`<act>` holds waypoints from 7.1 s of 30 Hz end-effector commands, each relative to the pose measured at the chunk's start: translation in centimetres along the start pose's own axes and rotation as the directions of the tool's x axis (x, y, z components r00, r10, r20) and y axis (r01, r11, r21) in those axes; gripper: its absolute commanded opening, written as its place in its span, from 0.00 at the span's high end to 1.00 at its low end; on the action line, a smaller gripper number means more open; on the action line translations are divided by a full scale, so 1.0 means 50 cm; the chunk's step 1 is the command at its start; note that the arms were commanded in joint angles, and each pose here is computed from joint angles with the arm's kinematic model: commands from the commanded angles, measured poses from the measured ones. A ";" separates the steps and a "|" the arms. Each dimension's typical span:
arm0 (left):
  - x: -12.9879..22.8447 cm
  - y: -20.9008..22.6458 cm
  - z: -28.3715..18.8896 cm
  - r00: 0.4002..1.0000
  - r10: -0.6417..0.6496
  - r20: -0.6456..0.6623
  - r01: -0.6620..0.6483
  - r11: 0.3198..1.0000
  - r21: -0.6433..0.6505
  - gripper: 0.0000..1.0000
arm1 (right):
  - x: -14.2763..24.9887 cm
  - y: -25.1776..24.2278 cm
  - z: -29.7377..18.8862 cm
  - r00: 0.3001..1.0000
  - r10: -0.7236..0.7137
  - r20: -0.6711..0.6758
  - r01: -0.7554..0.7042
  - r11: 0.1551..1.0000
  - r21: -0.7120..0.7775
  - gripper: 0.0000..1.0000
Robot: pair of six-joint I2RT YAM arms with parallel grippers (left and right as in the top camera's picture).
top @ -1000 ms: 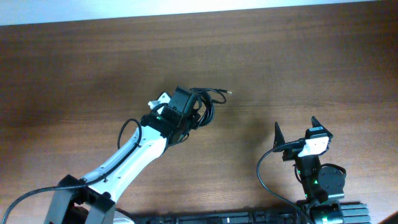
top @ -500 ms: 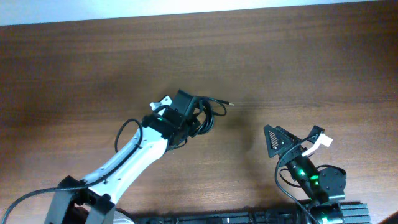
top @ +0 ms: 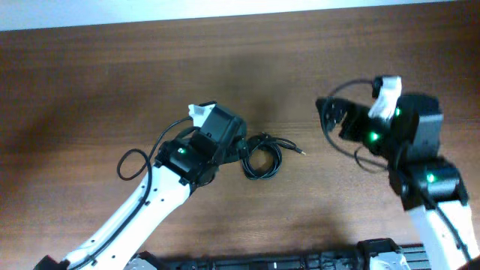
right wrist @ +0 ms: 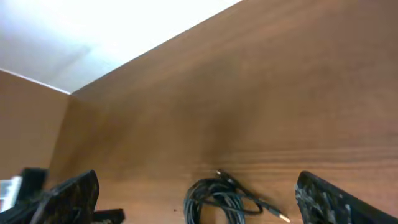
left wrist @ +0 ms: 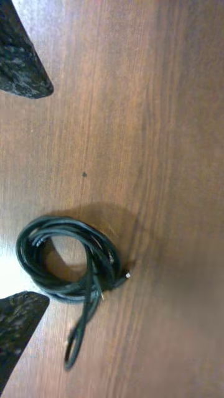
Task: Untangle cables
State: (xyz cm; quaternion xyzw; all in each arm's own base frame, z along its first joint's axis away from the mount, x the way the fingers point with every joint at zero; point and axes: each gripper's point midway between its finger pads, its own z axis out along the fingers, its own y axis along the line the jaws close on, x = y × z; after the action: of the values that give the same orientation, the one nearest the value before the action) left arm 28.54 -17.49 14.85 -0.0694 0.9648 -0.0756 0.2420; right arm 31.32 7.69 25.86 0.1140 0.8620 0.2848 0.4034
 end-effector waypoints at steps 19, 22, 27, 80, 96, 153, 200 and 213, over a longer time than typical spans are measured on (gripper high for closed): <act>0.137 -0.054 0.268 0.886 0.358 -0.294 -0.339 0.934 0.114 0.91 | 0.020 0.052 0.032 0.991 -0.026 -0.133 0.005 0.988 -0.152 0.01; 0.118 -0.060 0.267 0.903 0.332 -0.274 -0.313 0.943 0.113 1.00 | 0.021 0.051 0.033 0.990 -0.024 -0.136 0.004 0.989 -0.150 0.01; -0.084 -0.008 0.176 0.909 -0.395 -0.134 0.404 0.913 0.053 1.00 | 0.088 0.017 0.025 0.961 0.053 -0.273 -0.073 0.995 -0.067 0.01; -0.148 -0.147 0.020 0.999 -0.032 -0.002 0.029 0.875 0.484 1.00 | 0.192 0.241 0.050 0.840 -0.457 -0.294 0.056 0.611 -0.790 0.96; -0.297 0.027 -0.168 0.963 -0.155 0.222 -0.011 0.796 0.605 1.00 | 0.119 -0.047 0.132 0.911 -0.127 -0.392 0.070 0.985 -0.157 0.87; -0.021 -0.019 0.221 0.925 -0.205 -0.321 0.248 0.964 0.099 1.00 | 0.160 -0.057 0.113 0.875 -0.022 -0.484 -0.027 0.995 -0.095 0.53; -0.209 -0.049 -0.169 0.983 0.091 0.160 -0.177 0.705 0.686 1.00 | 0.205 -0.181 0.224 0.829 0.096 -0.551 -0.047 0.994 0.103 0.55; -0.209 -0.038 -0.059 0.525 -0.807 -0.273 0.841 0.441 0.313 1.00 | 0.276 0.055 0.214 0.744 -0.082 -0.663 -0.184 0.929 -0.321 0.33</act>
State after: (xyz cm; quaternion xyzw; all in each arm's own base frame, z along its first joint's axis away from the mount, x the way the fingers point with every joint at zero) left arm 35.98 -17.48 22.06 -0.3285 0.8517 -0.3618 0.1891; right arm 31.00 18.23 13.35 -0.0361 0.8822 0.4614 0.0864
